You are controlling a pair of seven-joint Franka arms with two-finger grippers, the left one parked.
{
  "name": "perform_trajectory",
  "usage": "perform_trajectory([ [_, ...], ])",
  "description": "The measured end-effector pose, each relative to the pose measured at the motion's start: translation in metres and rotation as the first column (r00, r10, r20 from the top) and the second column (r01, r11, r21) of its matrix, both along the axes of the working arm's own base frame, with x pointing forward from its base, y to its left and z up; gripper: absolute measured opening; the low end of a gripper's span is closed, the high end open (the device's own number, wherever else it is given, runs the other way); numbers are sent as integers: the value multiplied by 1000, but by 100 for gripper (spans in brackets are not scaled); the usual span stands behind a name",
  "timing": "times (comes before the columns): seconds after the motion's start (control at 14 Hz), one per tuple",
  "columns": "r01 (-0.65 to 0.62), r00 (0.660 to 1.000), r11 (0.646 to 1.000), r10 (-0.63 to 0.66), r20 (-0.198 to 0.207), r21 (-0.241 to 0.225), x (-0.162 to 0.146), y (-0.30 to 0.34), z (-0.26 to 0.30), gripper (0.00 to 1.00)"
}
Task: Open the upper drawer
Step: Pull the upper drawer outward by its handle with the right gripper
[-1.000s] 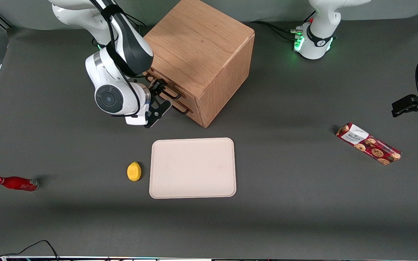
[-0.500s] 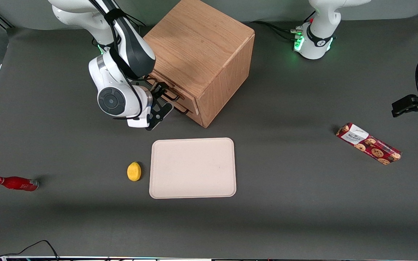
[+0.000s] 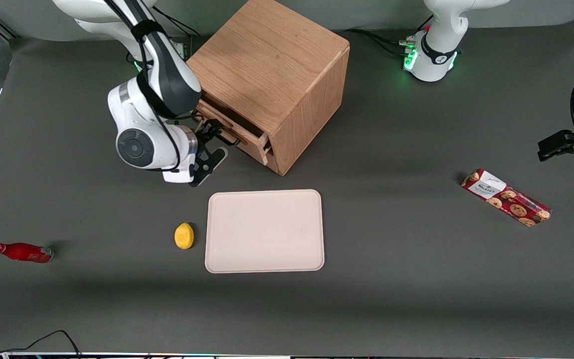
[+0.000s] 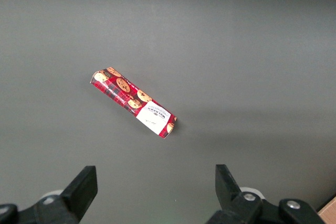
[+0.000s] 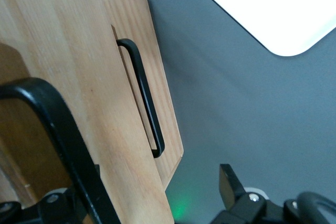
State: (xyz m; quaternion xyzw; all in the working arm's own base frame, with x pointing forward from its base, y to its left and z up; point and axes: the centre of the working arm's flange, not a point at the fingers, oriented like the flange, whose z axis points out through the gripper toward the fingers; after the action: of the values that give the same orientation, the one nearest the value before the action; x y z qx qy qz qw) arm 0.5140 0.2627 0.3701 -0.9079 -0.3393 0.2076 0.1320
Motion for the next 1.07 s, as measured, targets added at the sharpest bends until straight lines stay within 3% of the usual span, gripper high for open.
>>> perform_trajectory([
  [1.07,-49,997,995,44,61,84,59,-50,-4,100],
])
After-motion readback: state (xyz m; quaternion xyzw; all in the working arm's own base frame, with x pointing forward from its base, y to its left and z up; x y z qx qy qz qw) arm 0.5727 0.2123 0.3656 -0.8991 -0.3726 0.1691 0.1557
